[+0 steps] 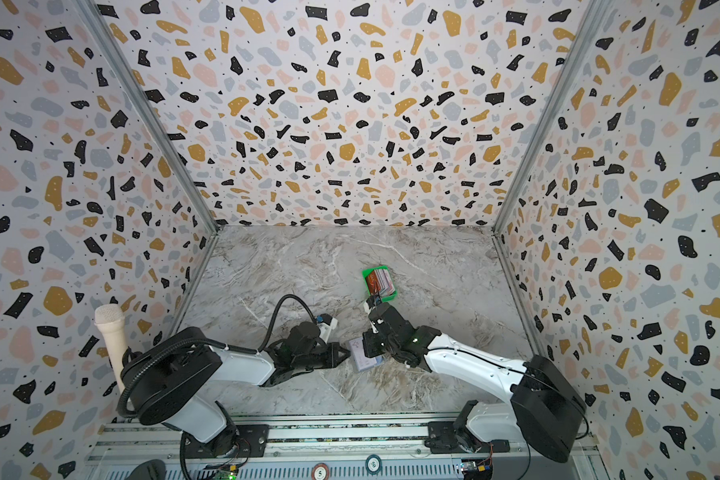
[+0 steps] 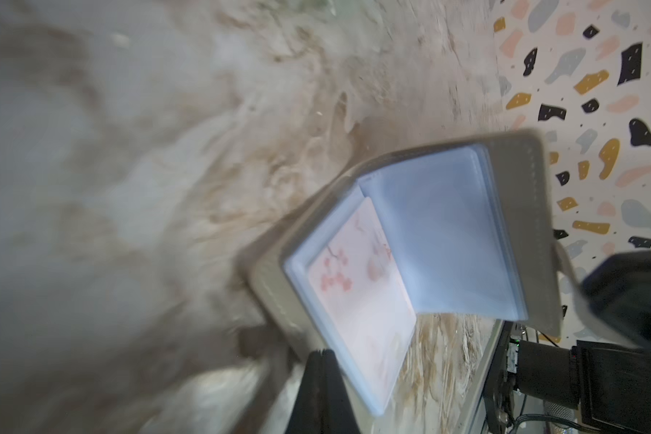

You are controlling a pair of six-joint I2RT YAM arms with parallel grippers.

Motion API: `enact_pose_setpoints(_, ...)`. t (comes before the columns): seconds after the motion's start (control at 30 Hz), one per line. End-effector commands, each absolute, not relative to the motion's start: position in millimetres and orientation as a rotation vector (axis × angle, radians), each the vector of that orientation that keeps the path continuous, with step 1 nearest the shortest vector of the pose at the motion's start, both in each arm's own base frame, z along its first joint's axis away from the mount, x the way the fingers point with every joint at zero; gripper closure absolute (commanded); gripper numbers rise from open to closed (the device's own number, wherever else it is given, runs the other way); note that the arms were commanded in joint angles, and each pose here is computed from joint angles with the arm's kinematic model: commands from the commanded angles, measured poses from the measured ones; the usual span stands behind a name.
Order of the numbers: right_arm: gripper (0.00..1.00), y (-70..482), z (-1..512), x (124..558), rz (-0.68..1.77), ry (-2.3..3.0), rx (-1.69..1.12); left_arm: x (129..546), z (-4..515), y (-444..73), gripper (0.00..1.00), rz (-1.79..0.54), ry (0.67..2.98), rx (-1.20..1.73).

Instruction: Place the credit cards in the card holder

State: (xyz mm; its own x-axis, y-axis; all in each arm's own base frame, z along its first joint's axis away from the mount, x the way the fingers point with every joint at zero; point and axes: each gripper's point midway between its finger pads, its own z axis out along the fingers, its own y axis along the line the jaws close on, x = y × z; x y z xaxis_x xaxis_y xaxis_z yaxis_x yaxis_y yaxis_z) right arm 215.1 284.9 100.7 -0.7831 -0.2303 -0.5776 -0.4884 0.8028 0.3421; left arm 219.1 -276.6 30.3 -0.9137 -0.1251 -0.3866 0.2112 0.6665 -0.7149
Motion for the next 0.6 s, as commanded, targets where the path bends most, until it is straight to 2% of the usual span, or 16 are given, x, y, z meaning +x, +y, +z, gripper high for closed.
enact_pose_setpoints(0.0, 1.00, 311.6, 102.4, 209.9, 0.730, 2.452, -0.581, 232.1, 54.8, -258.5, 1.00, -1.187, 2.351, -0.038)
enact_pose_setpoints(0.27, 1.00, 345.2, 63.1, 182.8, 0.778, 2.525, -0.714, 241.3, 96.8, -251.4, 1.00, -1.208, 2.240, -0.012)
enact_pose_setpoints(0.4, 1.00, 347.5, 54.6, 170.1, 0.799, 2.535, -0.761, 238.5, 99.8, -270.8, 0.93, -1.249, 2.253, 0.047)
enact_pose_setpoints(0.43, 0.98, 348.0, 56.2, 167.9, 0.803, 2.528, -0.781, 236.9, 97.6, -275.2, 0.93, -1.252, 2.263, 0.059)
enact_pose_setpoints(0.5, 0.85, 348.2, 67.8, 164.8, 0.814, 2.489, -0.817, 232.5, 92.7, -284.2, 0.93, -1.267, 2.281, 0.086)
enact_pose_setpoints(0.57, 0.78, 345.4, 78.1, 162.4, 0.821, 2.461, -0.842, 230.3, 93.5, -292.0, 0.91, -1.299, 2.274, 0.102)
